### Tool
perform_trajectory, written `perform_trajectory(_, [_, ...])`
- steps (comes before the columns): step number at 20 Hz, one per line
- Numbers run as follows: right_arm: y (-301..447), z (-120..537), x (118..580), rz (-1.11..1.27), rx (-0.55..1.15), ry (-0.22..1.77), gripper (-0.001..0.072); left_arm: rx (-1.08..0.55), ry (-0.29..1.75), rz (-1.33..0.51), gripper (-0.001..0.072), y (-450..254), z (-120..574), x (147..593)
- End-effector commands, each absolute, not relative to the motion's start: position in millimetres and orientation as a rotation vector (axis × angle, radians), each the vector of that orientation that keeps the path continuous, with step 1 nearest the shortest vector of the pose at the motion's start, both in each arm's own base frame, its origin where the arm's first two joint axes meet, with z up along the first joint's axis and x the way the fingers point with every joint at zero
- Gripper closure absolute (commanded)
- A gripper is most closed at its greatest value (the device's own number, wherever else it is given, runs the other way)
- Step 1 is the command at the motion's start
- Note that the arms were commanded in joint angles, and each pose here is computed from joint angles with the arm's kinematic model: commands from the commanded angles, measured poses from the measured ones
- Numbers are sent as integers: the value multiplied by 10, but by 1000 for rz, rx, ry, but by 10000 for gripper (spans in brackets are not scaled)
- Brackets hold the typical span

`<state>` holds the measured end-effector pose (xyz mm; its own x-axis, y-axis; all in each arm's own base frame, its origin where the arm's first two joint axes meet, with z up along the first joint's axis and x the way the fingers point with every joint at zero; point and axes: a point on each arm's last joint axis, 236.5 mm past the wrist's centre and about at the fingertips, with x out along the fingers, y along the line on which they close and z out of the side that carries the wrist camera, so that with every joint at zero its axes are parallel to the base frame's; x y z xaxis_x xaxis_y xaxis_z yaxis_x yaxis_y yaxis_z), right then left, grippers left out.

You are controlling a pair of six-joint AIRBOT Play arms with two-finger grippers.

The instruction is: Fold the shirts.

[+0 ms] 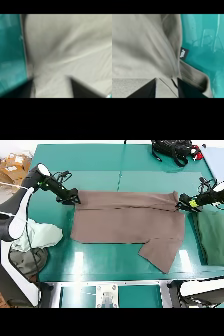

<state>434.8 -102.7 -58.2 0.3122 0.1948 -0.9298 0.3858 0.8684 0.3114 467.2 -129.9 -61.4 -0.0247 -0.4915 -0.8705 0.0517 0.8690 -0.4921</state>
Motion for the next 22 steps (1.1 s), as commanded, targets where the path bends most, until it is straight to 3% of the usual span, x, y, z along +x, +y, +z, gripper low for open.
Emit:
perform_trajectory(1, [-1151, -439, 4224, -175, 538, 1306, 389, -361, 1674, -461, 139, -1248, -490, 4383])
perform_trajectory(2, [-1248, -324, 4156, -207, 530, 1319, 397, -365, 1711, -464, 140, -1203, -393, 4292])
perform_trajectory(3, [-1350, -212, 4062, -240, 509, 1331, 462, -372, 1731, -456, 140, -1154, -315, 4227])
perform_trajectory(4, [-1414, -120, 3928, -260, 493, 1348, 578, -378, 1746, -438, 140, -1089, -223, 4168])
perform_trajectory(6, [-1439, -41, 3621, -287, 501, 1386, 690, -340, 1742, -405, 140, -991, -81, 4068])
perform_trajectory(9, [-1415, -86, 2998, -361, 572, 1413, 689, -341, 1696, -377, 141, -987, 27, 3785])
perform_trajectory(12, [-1367, -159, 2385, -482, 693, 1385, 686, -375, 1681, -341, 140, -999, -128, 3199])
perform_trajectory(13, [-1316, -193, 2227, -512, 726, 1380, 669, -407, 1660, -324, 140, -1028, -224, 3006])
perform_trajectory(15, [-1164, -306, 1982, -542, 768, 1392, 290, -494, 1602, -304, 140, -1129, -408, 2731])
perform_trajectory(16, [-1052, -388, 1896, -533, 788, 1411, 230, -535, 1583, -306, 140, -1186, -500, 2634])
perform_trajectory(19, [-741, -667, 1755, -490, 878, 1464, 229, -637, 1576, -285, 140, -1291, -829, 2447])
perform_trajectory(22, [-465, -913, 1793, -419, 913, 1455, 230, -712, 1492, -271, 140, -1378, -929, 2553])
